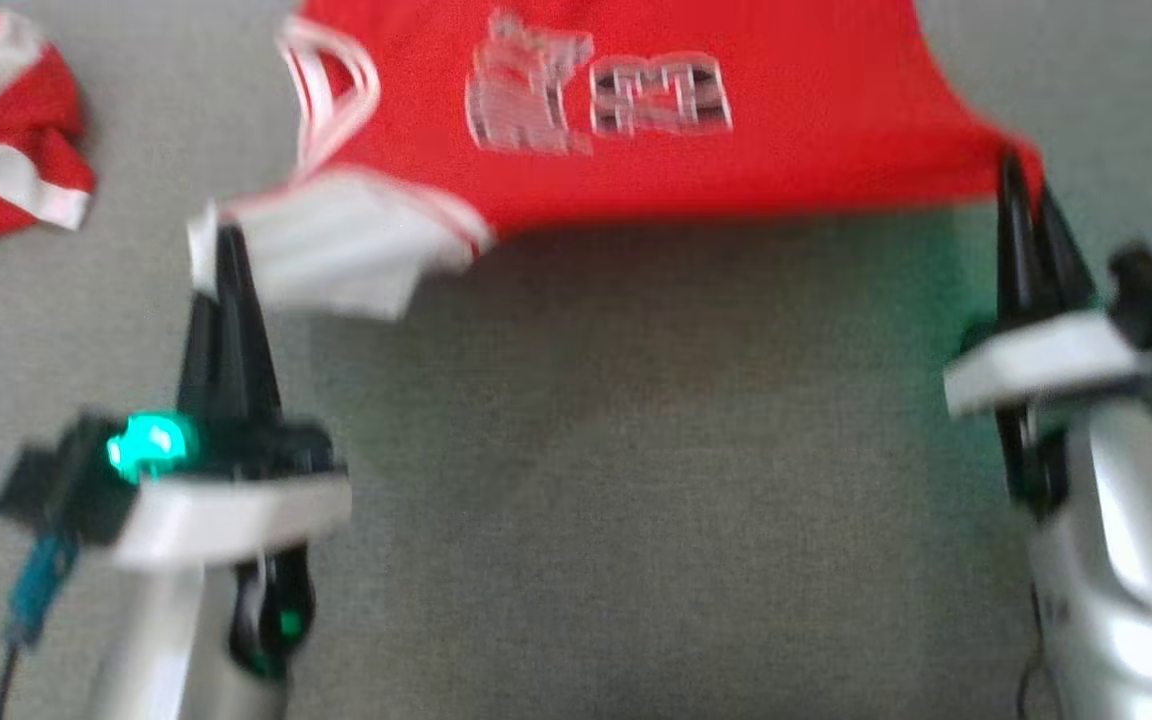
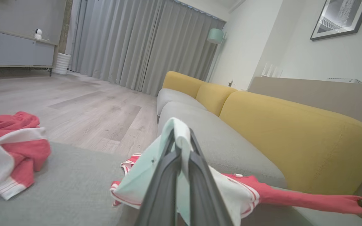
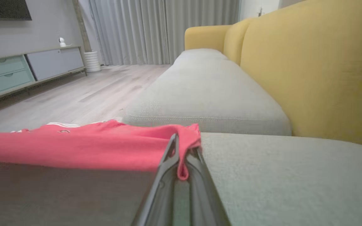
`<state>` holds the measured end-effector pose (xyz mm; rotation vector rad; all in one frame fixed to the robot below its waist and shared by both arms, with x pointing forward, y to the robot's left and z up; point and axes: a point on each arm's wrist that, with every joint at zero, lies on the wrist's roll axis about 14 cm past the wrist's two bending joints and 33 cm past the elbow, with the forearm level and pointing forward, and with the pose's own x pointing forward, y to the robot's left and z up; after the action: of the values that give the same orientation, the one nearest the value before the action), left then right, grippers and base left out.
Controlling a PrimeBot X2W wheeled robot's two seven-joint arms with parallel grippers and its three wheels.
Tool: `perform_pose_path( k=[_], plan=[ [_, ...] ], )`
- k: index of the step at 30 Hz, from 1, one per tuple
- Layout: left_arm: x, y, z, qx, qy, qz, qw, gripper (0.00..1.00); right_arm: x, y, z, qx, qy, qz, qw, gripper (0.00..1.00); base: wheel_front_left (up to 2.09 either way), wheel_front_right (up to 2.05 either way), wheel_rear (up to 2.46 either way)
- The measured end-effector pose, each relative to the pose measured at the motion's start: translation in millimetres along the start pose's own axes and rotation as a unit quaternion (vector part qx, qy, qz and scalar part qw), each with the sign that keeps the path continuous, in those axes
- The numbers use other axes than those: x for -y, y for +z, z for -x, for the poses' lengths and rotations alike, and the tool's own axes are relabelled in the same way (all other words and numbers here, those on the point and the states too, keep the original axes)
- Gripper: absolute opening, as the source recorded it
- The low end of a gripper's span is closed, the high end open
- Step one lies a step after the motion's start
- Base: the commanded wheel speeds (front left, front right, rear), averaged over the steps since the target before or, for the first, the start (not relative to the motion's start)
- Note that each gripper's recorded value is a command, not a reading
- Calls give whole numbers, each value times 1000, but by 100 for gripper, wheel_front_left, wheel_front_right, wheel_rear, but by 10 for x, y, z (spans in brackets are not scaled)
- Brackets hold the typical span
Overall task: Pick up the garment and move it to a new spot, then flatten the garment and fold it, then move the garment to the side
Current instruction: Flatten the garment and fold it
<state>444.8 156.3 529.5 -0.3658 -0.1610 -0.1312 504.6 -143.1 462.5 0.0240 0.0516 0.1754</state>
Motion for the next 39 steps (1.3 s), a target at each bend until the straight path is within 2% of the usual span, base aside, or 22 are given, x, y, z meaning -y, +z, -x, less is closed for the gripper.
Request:
perform_pose_path(
  k=[6,11,21,28,33,39],
  plan=[
    [87,101,618,-20,21,-5,1000,0,-46,67,661,-19,-12,-5,1000,0,0,0,0],
    [135,-13,1065,-78,36,-2,996,0,-83,7,1116,-67,-18,-4,998,0,0,0,0],
    [57,-360,1241,-158,47,4,986,0,-73,-335,1326,-158,-23,-16,987,0,0,0,0],
    [43,-580,1026,-185,21,4,983,0,-108,-711,1301,-221,-19,-31,975,0,0,0,0],
    [155,-577,673,-182,-25,-20,983,0,-168,-697,1056,-230,-6,-32,973,0,0,0,0],
    [152,-596,142,-204,-64,-61,975,0,-180,-609,701,-243,3,-21,970,0,0,0,0]
  ],
)
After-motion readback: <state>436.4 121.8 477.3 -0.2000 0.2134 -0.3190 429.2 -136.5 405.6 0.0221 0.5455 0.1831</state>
